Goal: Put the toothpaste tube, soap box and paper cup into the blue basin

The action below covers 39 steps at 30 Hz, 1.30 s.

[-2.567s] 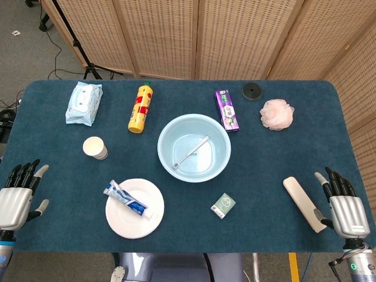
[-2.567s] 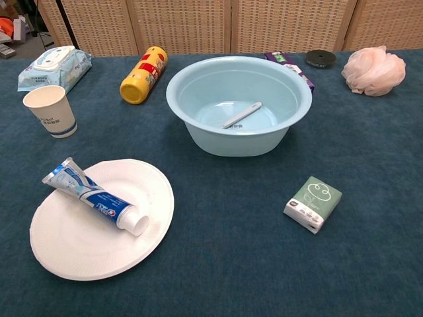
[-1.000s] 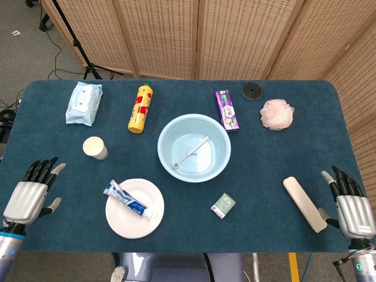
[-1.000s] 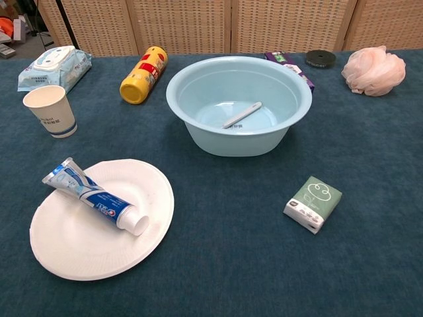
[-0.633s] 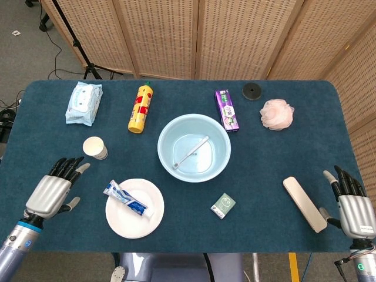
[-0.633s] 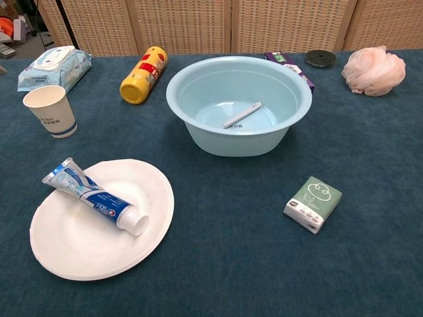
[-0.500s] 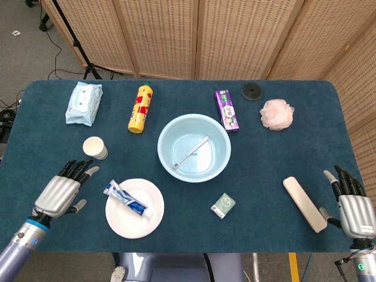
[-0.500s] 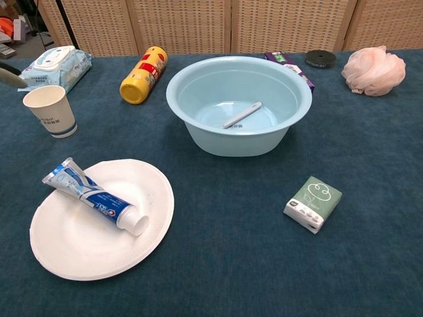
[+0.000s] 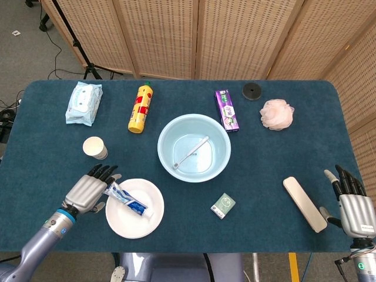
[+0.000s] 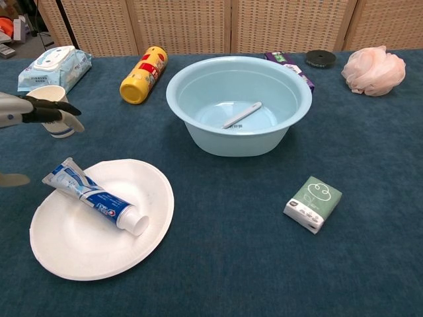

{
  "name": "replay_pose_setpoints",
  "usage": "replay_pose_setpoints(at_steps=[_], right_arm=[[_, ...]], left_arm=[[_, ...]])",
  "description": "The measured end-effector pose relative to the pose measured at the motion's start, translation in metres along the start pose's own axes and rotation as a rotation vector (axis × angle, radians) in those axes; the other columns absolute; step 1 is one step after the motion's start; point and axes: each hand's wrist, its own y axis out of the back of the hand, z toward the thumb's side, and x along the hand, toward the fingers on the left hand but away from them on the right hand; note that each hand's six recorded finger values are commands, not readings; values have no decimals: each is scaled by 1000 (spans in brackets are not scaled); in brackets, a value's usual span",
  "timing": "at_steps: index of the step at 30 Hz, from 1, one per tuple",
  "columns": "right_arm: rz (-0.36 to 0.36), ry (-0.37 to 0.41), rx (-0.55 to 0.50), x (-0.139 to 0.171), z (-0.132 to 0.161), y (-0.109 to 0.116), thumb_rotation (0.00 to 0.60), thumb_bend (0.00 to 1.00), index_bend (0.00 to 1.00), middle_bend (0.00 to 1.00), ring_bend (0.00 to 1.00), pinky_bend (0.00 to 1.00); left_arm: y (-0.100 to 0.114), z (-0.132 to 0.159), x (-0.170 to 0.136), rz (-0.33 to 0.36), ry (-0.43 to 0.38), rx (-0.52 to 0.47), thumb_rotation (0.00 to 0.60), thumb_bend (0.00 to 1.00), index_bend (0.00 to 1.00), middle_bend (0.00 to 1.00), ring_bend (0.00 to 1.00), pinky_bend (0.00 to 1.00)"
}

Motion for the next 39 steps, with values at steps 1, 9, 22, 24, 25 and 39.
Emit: replay_pose_setpoints(at_steps=[1, 9, 22, 24, 25, 39], right_arm=[[0, -1, -1, 0, 0, 0, 600, 260, 107, 0, 0, 113], [-10, -11, -15, 0, -4, 4, 600, 260, 107, 0, 0, 113], [-29, -29, -43, 0, -12, 11, 600, 260, 107, 0, 0, 113], [-30, -30, -43, 0, -13, 11, 600, 260, 107, 0, 0, 113], [-30, -30, -43, 0, -13, 11, 600, 260, 107, 0, 0, 113], [-36, -38, -51, 1, -17, 13, 600, 260, 107, 0, 0, 113]], left_arm=[[-2, 3, 3, -6, -6, 6, 600, 293, 186, 0, 0, 0], [-17, 31, 22, -50, -48, 72, 600, 295, 188, 0, 0, 0], [-38, 61, 42, -90, -56, 110, 600, 302, 243, 23, 15, 76], [-40, 64, 44, -92, -55, 113, 600, 302, 252, 41, 33, 98], [-41, 65, 45, -93, -55, 114, 600, 304, 258, 54, 45, 113], [-48, 77, 54, -5, -33, 158, 600, 353, 648, 361, 326, 337]])
